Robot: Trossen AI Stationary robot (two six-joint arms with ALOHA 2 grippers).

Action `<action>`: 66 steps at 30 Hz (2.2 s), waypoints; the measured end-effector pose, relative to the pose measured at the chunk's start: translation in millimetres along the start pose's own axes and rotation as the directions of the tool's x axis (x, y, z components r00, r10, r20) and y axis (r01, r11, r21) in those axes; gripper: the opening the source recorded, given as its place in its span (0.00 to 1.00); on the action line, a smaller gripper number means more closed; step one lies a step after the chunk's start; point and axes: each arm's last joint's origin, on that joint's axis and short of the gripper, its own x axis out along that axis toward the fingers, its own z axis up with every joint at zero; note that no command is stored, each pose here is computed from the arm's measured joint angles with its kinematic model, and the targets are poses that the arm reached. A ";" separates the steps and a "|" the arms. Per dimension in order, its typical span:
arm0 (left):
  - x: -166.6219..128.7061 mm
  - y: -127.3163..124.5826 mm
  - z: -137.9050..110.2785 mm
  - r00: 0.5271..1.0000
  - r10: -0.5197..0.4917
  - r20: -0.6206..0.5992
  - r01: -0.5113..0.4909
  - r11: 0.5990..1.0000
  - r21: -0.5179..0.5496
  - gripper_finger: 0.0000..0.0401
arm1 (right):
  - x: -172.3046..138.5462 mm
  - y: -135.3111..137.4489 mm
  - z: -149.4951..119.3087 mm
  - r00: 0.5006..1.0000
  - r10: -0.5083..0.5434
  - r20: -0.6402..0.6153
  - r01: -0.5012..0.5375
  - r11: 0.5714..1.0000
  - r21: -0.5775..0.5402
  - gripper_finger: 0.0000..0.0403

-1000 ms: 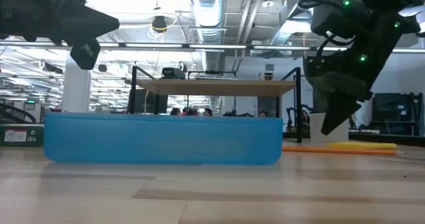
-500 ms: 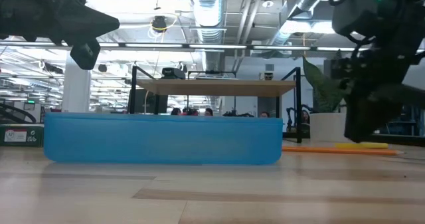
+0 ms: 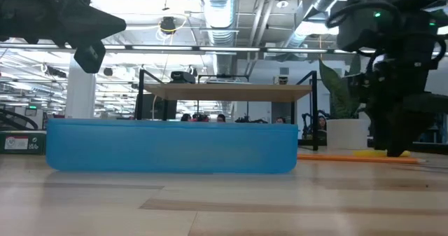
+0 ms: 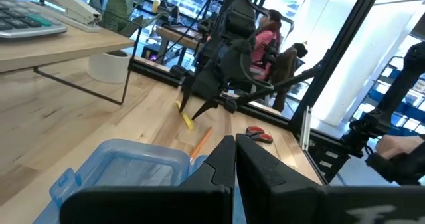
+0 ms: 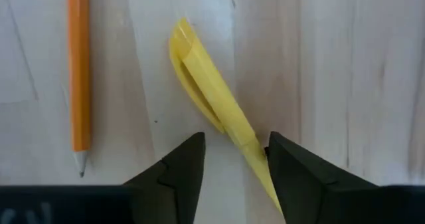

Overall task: Pack school essentials
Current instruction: Put the yellow pen into the blue supply box

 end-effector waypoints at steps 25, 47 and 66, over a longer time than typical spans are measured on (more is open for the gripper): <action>0.0 0.0 0.3 1.000 0.001 0.004 -0.001 1.000 0.003 0.00 | -0.7 -13.2 9.2 0.996 0.084 0.036 -0.086 0.996 0.036 0.07; 0.0 -0.2 0.2 1.000 -0.004 0.001 0.004 1.000 0.003 0.00 | -25.4 -13.9 39.8 0.984 0.094 0.149 -0.103 0.993 0.053 0.02; 0.0 -0.1 0.2 1.000 -0.001 0.002 0.001 1.000 0.004 0.00 | -62.3 -4.9 80.3 0.897 0.161 0.412 -0.191 0.981 0.032 0.01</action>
